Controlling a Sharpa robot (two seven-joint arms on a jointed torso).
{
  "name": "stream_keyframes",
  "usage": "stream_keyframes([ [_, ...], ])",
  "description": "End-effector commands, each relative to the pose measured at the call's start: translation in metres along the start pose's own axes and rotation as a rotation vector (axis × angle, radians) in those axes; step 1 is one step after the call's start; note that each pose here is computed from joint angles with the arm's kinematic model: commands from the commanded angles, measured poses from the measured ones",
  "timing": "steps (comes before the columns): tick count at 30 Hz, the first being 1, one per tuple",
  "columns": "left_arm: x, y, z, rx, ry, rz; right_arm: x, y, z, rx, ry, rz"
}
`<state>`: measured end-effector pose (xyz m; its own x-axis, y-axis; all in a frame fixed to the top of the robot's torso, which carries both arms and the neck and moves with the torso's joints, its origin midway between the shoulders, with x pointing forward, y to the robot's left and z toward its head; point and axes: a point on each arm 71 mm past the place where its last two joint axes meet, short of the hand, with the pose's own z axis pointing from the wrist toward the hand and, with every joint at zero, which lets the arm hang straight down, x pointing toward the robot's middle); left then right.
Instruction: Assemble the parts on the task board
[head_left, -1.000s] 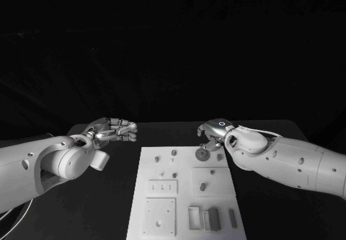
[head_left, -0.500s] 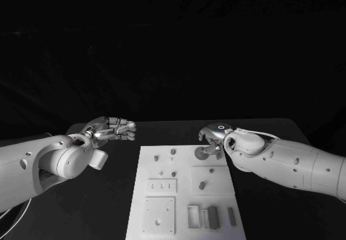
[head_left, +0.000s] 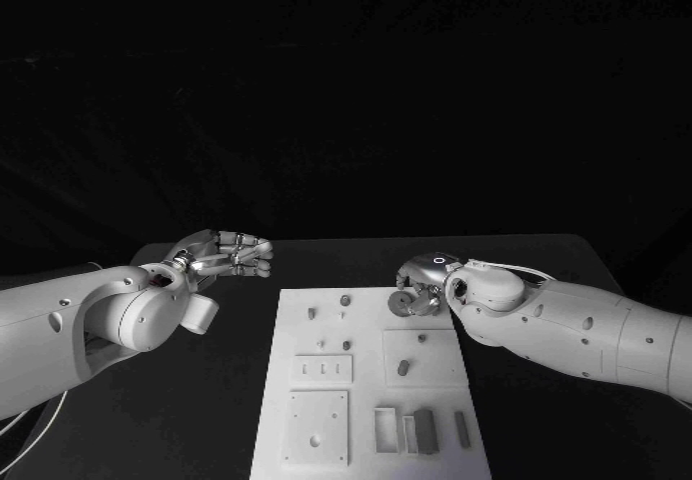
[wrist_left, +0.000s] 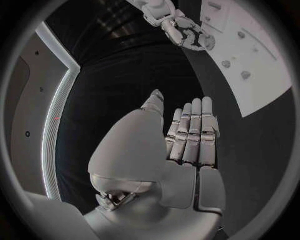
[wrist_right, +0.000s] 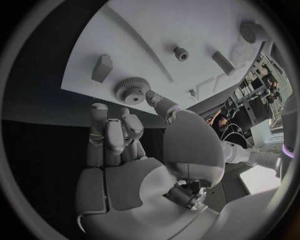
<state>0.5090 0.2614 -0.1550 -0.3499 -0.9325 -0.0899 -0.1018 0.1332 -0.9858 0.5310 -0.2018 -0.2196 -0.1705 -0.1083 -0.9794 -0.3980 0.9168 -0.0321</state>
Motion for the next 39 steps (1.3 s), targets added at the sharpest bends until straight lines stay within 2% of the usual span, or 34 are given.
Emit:
stream_keyframes([
  [1, 0.0015, -0.002, 0.0003, 0.014, 0.011, 0.003, 0.004, 0.0, 0.0, -0.007, 0.032, -0.002],
  [27, 0.0016, -0.0019, 0.0006, 0.014, 0.011, 0.003, 0.013, -0.002, 0.006, -0.003, 0.054, -0.01],
  [39, 0.001, -0.0018, 0.0004, 0.012, 0.01, 0.003, 0.017, 0.0, 0.006, -0.016, 0.046, -0.072],
])
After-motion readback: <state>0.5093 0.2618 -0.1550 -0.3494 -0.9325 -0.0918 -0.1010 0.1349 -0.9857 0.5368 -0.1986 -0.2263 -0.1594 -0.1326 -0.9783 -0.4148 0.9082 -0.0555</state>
